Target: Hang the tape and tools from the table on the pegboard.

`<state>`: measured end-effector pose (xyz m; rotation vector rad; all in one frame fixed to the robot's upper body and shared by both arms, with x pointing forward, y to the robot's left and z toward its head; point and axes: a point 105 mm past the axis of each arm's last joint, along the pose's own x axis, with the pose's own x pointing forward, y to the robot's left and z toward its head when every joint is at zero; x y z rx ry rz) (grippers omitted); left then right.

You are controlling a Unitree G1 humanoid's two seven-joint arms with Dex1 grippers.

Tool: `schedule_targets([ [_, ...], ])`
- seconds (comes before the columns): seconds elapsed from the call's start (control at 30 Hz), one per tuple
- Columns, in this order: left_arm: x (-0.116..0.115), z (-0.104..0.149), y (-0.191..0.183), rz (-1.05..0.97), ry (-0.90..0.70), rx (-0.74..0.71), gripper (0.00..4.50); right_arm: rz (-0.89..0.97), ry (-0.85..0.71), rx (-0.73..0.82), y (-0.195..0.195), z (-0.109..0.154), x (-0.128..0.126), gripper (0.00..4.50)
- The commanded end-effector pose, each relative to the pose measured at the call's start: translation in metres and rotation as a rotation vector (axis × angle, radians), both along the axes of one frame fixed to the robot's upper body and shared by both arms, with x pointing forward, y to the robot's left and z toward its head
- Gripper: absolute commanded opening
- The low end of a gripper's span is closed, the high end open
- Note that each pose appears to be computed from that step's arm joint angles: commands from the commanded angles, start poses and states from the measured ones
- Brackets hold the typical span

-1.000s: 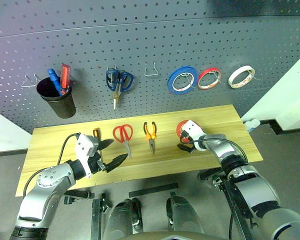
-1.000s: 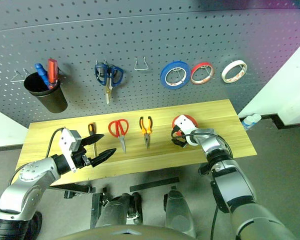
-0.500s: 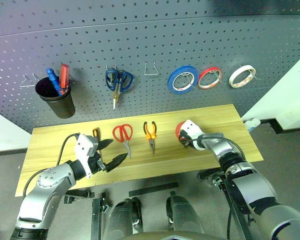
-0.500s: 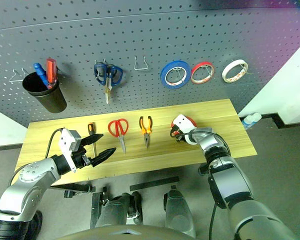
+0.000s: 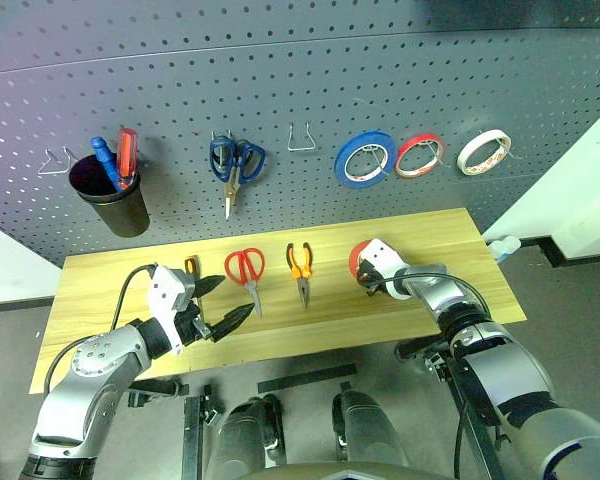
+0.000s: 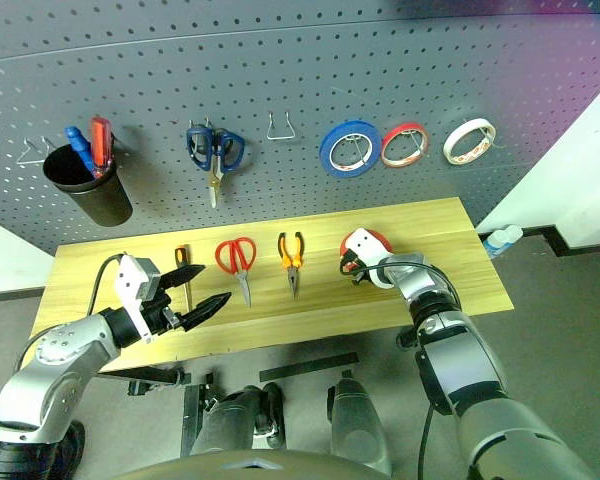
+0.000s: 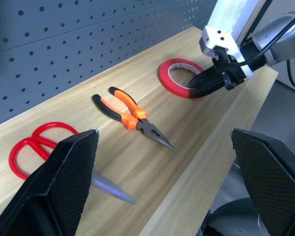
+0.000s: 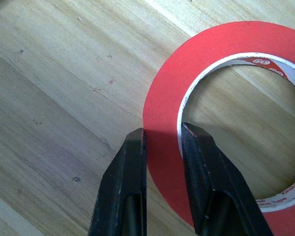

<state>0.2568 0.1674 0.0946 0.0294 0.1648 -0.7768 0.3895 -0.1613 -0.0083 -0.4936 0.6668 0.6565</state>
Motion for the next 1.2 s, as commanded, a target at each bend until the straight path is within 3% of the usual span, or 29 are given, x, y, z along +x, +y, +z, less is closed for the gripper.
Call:
schedule_targets([
  [0.03,0.001,0.011,0.001,0.001,-0.035,-0.025,4.50,0.006,-0.037,0.093,0.004,0.017,0.006,0.67],
  [0.27,0.004,0.011,0.001,-0.003,-0.043,-0.022,4.50,0.007,-0.028,0.304,0.001,0.032,-0.002,0.67],
  [0.67,0.021,0.018,0.009,-0.013,-0.081,-0.012,4.50,-0.108,-0.110,0.449,-0.037,0.046,-0.024,0.67],
  [0.97,0.039,0.027,0.011,-0.038,-0.119,-0.011,4.50,-0.195,-0.263,0.545,-0.051,0.074,-0.019,0.67],
  [1.2,0.051,0.032,0.010,-0.053,-0.144,-0.015,4.50,-0.214,-0.292,0.554,-0.061,0.083,-0.024,0.67],
])
